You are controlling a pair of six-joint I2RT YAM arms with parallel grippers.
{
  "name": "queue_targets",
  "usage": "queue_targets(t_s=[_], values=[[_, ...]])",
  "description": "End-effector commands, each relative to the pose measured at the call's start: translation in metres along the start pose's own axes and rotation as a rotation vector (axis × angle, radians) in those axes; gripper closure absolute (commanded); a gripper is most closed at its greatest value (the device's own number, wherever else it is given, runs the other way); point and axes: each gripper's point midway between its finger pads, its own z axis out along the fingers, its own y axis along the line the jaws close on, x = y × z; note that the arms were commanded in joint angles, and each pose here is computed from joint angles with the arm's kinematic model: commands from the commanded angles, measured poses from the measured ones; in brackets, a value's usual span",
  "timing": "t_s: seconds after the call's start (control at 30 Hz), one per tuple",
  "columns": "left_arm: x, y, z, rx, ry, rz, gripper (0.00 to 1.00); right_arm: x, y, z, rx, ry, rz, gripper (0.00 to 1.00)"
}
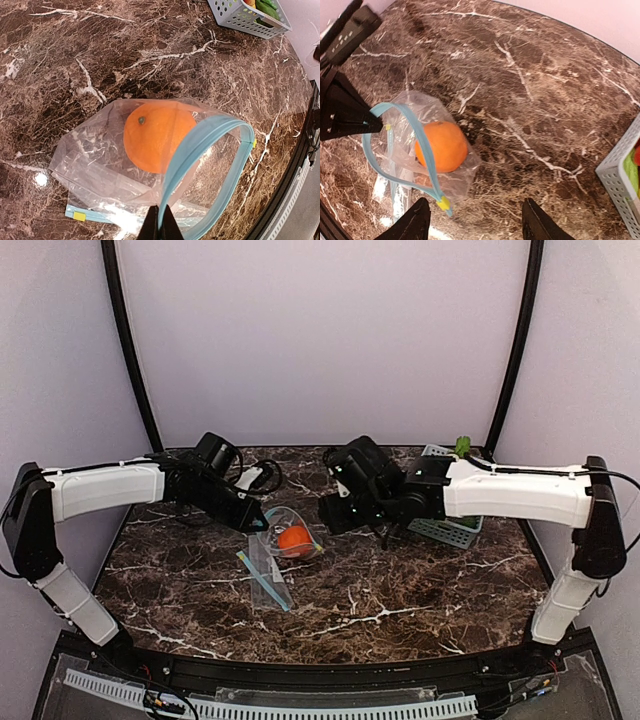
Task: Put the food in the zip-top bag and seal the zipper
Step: Adjust the zipper food storage bag at the center of the board.
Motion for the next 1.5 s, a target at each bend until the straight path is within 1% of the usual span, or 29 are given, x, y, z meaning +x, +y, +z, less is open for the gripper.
queue_targets(t_s=[0.0,0.1,0.17,0.33,0.47,0.63,0.73,0.9,1.23,1.47], values=[[-0.002,-0.001,-0.011,-0.004,-0.042,0.001,0.99,-0.006,-0.069,-0.019,0.168,-0.019,0.032,0.38],[-0.004,0.002,-0.012,-0.022,-0.046,0.005,0.99,-0.008,-0.120,-0.031,0.287,-0.022,0.059,0.35],[-0.004,0.002,-0.013,-0.028,-0.047,0.008,0.99,-0.010,-0.152,-0.040,0.329,-0.022,0.097,0.35],[-0.004,0.005,-0.013,-0.043,-0.047,0.015,0.99,-0.013,-0.221,-0.052,0.396,-0.017,0.185,0.35],[-0.005,0.006,-0.014,-0.051,-0.049,0.023,0.99,-0.004,-0.280,-0.050,0.464,0.021,0.258,0.35],[-0.004,0.006,-0.013,-0.049,-0.044,0.021,0.99,0.007,-0.336,-0.048,0.499,0.046,0.339,0.35],[-0.003,0.005,-0.012,-0.041,-0.039,0.020,0.99,0.010,-0.359,-0.048,0.509,0.048,0.373,0.35],[-0.003,0.005,-0.011,-0.036,-0.037,0.017,0.99,0.020,-0.387,-0.038,0.465,0.058,0.439,0.37],[-0.002,0.005,-0.009,-0.037,-0.027,0.016,0.99,0.030,-0.418,-0.012,0.479,0.100,0.454,0.41],[-0.002,0.006,-0.008,-0.037,-0.023,0.015,0.99,0.027,-0.425,0.002,0.461,0.095,0.437,0.43]])
